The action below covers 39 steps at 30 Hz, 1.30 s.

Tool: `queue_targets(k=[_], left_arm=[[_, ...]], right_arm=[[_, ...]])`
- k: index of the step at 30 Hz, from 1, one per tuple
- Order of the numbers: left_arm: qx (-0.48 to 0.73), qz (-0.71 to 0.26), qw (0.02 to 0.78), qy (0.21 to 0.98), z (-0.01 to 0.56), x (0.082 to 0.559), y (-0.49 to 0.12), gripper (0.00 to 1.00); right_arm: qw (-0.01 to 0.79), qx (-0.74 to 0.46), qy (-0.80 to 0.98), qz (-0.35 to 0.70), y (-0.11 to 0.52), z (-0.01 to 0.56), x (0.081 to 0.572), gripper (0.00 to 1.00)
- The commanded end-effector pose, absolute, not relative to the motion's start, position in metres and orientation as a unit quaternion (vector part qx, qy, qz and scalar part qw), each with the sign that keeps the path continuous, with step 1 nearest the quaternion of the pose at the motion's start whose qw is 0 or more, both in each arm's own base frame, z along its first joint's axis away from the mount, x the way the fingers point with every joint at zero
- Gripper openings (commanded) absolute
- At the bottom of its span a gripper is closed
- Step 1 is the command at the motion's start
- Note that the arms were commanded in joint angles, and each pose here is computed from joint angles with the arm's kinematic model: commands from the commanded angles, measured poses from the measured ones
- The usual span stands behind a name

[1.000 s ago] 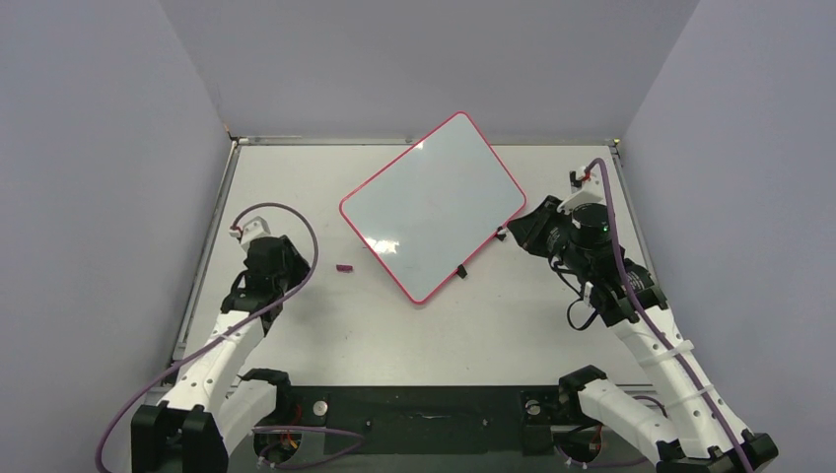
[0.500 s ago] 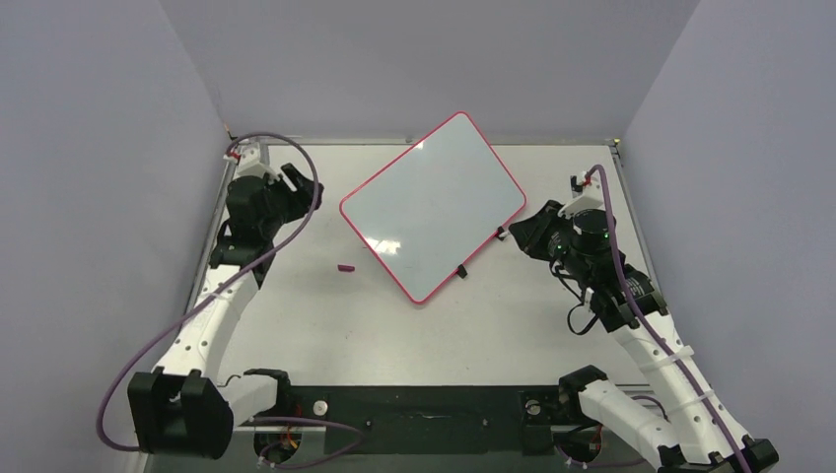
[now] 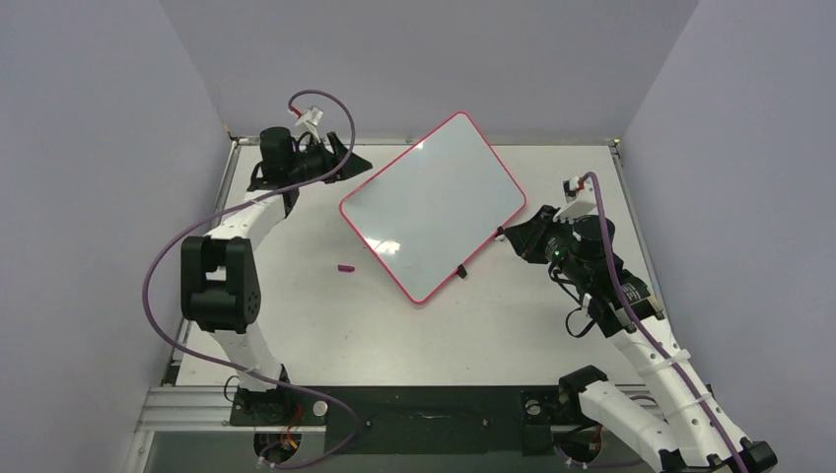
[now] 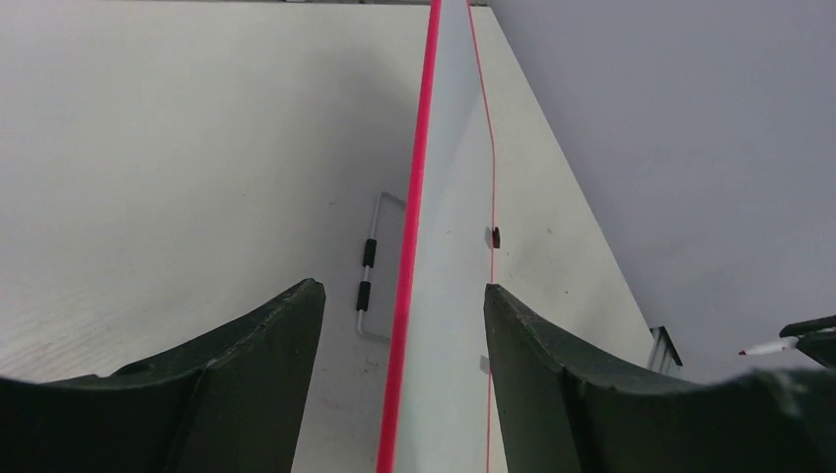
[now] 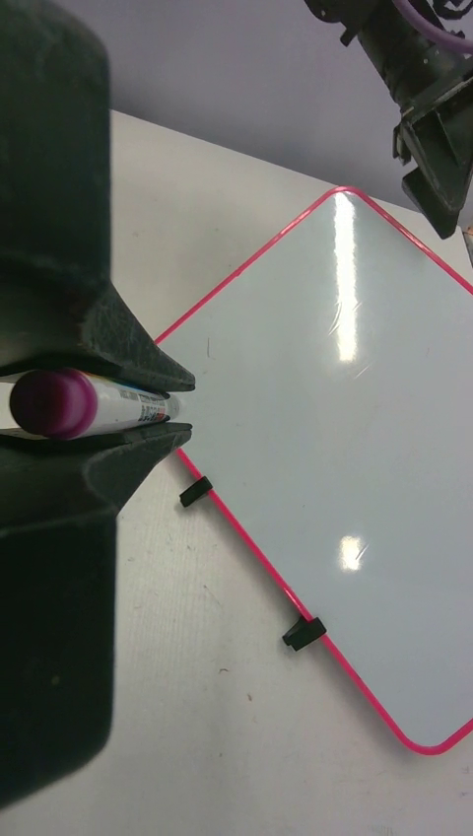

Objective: Write a sentence on the whiteboard
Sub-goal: Place the pen cap at the center of the board.

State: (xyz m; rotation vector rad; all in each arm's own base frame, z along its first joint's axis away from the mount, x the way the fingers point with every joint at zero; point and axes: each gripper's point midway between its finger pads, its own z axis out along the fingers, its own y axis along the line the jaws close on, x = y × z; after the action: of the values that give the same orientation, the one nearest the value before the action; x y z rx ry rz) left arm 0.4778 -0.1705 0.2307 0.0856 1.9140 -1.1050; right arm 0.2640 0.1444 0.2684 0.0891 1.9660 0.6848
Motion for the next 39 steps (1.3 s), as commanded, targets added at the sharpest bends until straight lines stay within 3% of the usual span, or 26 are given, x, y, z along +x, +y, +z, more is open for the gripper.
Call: queue_targets(k=[1,5,12,39], left_arm=[[0.14,-0.52,0.452,0.712,0.274,0.475,-0.195,0.58],[0.153,-0.536,0.422,0.715,0.259,0.478,-0.203,0.57],[0.177,-0.519,0.387,0.741,0.231,0.479,-0.222,0.45],[0.176,-0.513,0.326,0.774,0.194,0.479,-0.239,0.44]], right_arm=[[0.53,0.018,0.797,0.289,0.147,0.283,0.267,0.0],[0.52,0.021,0.804,0.288,0.148,0.276,0.27,0.0],[0.51,0.017,0.809,0.29,0.152,0.27,0.272,0.0],[0.505,0.011,0.814,0.285,0.15,0.266,0.269,0.0]])
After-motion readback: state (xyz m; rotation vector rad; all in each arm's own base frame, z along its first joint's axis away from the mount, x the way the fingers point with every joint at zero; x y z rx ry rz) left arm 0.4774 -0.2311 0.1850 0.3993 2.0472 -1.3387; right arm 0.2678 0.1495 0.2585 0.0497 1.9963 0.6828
